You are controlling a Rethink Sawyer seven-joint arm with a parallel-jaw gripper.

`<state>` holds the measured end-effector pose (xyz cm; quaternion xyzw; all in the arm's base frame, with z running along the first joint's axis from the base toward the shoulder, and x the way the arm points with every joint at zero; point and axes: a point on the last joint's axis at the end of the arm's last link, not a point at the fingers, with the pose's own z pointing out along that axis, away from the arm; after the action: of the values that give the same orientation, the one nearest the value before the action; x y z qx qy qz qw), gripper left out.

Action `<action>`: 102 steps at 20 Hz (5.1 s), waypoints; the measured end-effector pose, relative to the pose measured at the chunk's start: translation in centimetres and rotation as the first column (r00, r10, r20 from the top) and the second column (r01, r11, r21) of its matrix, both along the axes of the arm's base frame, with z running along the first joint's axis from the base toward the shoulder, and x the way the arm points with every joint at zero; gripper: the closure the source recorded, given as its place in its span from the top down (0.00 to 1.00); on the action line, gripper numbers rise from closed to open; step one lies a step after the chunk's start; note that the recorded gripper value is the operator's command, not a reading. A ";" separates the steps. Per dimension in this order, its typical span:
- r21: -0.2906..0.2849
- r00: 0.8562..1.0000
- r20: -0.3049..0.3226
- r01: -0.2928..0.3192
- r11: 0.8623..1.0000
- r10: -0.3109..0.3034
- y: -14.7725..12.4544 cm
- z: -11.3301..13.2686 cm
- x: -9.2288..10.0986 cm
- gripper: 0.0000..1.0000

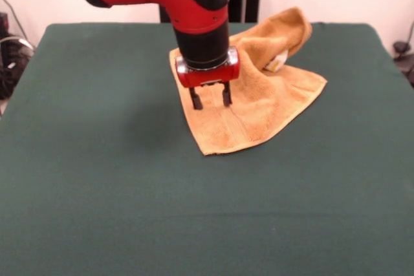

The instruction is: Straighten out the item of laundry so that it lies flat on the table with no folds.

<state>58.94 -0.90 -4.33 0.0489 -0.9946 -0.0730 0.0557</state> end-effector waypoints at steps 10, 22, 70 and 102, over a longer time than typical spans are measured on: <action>0.056 1.000 -0.016 0.014 0.998 -0.013 -0.8 0.0 0.2 1.00; 0.062 1.000 -0.012 -0.016 0.998 0.017 -0.9 0.0 0.2 1.00; -0.129 0.993 0.088 -0.065 0.990 0.076 -10.7 0.3 -1.9 1.00; -0.151 0.994 0.097 -0.039 0.988 0.054 -12.7 0.4 -2.0 1.00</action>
<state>56.93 -13.59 -3.96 0.0713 -0.9974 0.0053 0.0108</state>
